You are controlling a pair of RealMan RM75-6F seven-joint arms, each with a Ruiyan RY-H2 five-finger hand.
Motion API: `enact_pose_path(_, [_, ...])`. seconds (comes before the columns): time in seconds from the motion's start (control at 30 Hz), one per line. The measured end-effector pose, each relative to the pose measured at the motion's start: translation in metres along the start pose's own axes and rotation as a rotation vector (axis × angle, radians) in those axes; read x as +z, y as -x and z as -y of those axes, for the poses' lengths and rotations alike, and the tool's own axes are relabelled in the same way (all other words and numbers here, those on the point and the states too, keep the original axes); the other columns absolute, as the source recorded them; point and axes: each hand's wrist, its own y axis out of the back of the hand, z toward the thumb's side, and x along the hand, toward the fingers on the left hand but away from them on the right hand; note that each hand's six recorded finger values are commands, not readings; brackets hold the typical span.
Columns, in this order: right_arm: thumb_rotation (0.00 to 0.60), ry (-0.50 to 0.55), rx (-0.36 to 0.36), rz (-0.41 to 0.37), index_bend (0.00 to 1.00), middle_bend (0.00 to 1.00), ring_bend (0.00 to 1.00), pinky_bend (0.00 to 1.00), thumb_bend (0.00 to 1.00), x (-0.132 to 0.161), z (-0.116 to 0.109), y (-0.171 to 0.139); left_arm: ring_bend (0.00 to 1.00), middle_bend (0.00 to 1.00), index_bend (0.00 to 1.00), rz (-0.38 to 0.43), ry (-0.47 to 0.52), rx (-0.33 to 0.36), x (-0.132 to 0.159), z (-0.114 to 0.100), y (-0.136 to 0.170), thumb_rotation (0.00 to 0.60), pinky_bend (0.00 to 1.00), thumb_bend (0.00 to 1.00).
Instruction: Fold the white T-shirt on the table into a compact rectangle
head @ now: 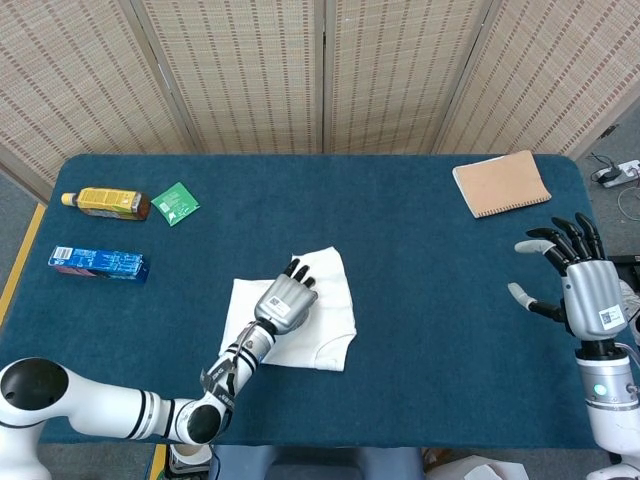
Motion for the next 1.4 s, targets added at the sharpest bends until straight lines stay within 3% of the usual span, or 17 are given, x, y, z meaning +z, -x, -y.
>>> enact_pose_path(0.83, [0.600,-0.002,-0.008,0.024,0.39,0.30,0.13,0.00,0.15,-0.010,-0.005,-0.004,0.07,0.22,0.64,-0.004,-0.061,-0.044,0.048,0.009,-0.012,0.600,0.00,0.57])
enact_pose_path(1.07, [0.600,-0.003,-0.010,0.030,0.39,0.30,0.13,0.00,0.15,-0.012,-0.006,-0.006,0.07,0.22,0.64,-0.026,-0.042,-0.037,0.052,0.006,-0.021,0.600,0.00,0.57])
enact_pose_path(1.4, [0.600,-0.005,-0.014,0.039,0.39,0.30,0.13,0.00,0.15,-0.016,-0.009,-0.007,0.07,0.22,0.64,0.002,-0.031,-0.011,0.070,-0.001,-0.024,0.600,0.00,0.57])
